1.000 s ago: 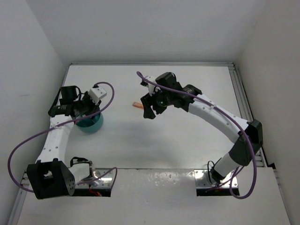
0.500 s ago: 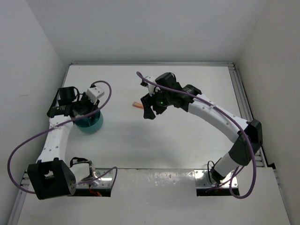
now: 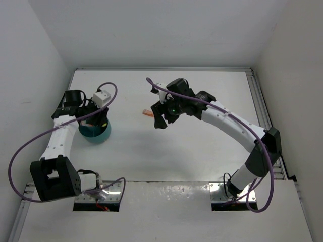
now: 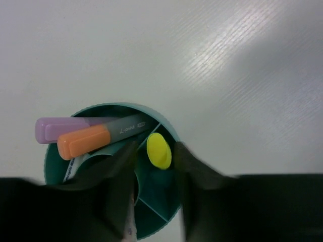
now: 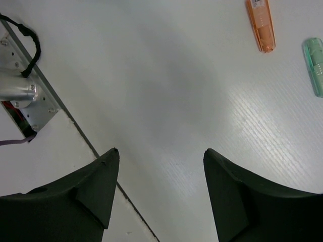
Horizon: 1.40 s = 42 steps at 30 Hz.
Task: Sort the stationery into containers
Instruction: Place the stationery into the container, then grab a piece of stationery with the right arm
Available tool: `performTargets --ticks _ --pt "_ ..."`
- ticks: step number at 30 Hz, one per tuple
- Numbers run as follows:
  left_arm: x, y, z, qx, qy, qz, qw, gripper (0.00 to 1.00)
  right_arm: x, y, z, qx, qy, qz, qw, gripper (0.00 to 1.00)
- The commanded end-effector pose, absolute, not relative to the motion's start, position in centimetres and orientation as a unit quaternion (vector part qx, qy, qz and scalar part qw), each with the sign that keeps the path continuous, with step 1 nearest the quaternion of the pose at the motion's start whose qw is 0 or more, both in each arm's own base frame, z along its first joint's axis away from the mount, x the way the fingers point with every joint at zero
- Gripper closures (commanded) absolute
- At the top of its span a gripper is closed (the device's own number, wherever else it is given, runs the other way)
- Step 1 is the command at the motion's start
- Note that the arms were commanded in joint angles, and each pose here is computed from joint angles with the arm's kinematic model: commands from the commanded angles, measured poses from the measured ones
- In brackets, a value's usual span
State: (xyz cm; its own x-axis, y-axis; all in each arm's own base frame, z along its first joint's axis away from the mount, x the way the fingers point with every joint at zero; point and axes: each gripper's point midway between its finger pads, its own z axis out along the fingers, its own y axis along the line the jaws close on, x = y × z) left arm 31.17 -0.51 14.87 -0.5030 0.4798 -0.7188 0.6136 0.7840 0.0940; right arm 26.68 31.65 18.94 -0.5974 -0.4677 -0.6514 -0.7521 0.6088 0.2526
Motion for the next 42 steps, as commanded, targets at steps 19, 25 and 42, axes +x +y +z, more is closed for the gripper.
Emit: performTargets --ticks 19,25,42 --pt "32.0 -4.7 28.7 0.316 0.757 -0.160 0.549 0.24 40.5 11.8 9.1 -0.305 0.923 0.034 0.233 0.37" --pt "31.2 -6.4 28.7 0.342 0.746 -0.187 0.541 0.22 44.3 5.4 5.9 -0.304 0.931 -0.012 0.203 0.23" --pt "31.9 -6.5 27.6 0.327 0.759 -0.199 0.527 0.23 49.9 2.0 2.3 -0.283 0.936 0.032 0.207 0.32"
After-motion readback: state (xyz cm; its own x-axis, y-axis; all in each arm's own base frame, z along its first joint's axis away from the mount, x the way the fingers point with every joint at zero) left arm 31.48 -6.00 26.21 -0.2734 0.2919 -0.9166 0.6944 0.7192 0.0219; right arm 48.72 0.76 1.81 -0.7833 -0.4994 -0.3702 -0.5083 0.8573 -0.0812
